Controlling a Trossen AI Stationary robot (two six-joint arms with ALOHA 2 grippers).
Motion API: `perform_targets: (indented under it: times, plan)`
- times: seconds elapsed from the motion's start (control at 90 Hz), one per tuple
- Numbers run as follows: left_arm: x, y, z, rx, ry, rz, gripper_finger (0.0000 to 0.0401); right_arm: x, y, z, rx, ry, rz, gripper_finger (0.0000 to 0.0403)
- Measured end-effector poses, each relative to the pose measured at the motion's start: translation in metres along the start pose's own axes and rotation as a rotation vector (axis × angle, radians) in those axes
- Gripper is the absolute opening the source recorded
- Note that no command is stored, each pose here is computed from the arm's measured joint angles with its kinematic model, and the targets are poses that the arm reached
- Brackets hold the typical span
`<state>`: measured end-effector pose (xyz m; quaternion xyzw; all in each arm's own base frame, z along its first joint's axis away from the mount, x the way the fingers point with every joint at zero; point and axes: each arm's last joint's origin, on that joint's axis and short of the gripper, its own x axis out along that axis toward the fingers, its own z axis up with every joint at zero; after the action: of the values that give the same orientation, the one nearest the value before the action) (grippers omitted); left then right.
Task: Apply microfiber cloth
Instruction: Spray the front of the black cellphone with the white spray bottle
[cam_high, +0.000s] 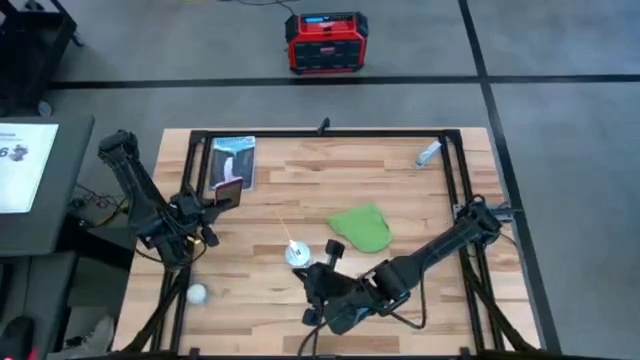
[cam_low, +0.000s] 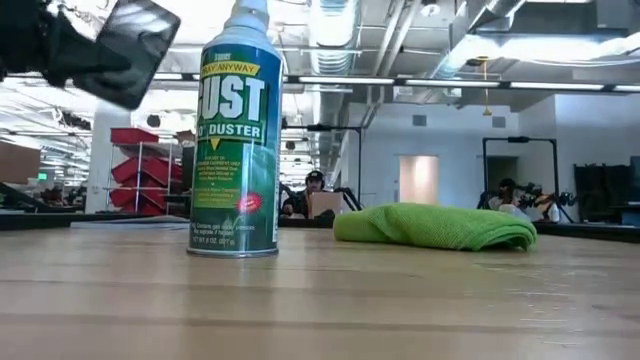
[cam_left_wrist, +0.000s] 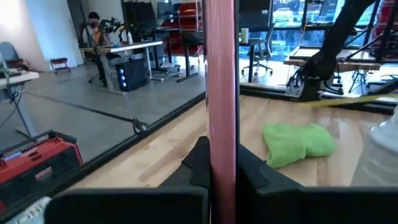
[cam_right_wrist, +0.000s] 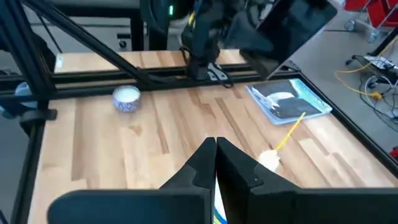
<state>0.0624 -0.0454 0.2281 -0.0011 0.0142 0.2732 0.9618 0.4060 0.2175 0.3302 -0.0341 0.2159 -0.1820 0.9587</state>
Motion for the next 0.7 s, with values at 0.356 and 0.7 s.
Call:
perform_targets:
  times: [0.356,0.7]
  plan:
    - [-0.003,-0.001,0.094,0.077,-0.006,-0.010,0.0001,0.021,-0.020,0.004,-0.055,0.040,-0.009,0.0000]
    - [-0.003,-0.015,0.115,0.030,0.049,-0.065,0.0001,0.044,-0.043,0.010,-0.004,0.074,-0.002,0.0000]
